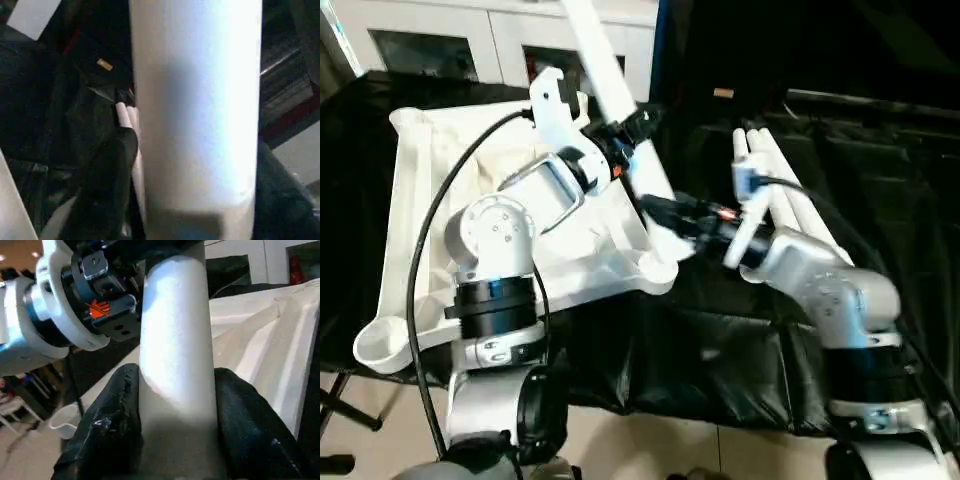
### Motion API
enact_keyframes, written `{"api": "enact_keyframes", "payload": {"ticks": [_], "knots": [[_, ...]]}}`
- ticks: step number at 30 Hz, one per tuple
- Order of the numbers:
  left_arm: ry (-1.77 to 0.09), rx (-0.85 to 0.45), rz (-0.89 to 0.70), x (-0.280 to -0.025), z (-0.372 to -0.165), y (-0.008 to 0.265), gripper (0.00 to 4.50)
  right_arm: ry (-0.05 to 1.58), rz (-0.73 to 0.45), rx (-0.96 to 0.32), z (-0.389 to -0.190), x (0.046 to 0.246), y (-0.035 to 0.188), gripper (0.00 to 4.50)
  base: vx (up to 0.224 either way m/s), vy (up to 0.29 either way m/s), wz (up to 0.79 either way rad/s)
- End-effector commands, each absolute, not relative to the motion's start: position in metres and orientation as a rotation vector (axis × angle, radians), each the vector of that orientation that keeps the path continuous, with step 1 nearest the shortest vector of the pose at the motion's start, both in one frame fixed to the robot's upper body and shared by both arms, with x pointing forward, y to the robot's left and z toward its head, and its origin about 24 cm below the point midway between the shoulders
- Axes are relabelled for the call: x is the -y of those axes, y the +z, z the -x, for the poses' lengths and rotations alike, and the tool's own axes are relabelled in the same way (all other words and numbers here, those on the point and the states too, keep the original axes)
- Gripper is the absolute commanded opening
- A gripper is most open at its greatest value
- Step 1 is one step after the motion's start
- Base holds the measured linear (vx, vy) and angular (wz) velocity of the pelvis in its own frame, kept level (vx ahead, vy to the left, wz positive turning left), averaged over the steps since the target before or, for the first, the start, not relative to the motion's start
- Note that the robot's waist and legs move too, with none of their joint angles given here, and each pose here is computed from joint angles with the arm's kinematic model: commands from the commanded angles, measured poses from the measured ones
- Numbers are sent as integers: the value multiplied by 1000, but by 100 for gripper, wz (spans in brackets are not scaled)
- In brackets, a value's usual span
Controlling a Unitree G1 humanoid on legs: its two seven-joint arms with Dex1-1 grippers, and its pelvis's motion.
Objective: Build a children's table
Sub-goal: Pick table leg
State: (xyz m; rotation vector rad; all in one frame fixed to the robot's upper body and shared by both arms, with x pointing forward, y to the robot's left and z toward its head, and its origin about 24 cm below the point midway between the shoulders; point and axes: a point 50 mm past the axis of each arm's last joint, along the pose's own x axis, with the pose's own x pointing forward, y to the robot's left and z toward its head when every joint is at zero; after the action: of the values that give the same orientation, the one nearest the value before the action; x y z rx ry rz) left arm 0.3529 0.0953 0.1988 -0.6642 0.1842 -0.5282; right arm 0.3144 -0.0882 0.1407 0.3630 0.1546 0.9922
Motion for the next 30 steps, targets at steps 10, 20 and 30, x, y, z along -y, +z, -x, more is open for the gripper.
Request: {"api": "enact_keyframes", "payload": {"ticks": [10, 20, 30], "knots": [[-437, -158, 616, -96, -357, 202, 206, 897, -231, -78, -319, 80, 152, 188, 0, 0, 0], [-651, -72, 458, -85, -346, 214, 190, 951, -278, -68, -317, 85, 159, 258, 0, 0, 0], [-871, -72, 386, -87, -334, 214, 189, 1146, -235, -138, -313, 111, 167, 342, 0, 0, 0]]}}
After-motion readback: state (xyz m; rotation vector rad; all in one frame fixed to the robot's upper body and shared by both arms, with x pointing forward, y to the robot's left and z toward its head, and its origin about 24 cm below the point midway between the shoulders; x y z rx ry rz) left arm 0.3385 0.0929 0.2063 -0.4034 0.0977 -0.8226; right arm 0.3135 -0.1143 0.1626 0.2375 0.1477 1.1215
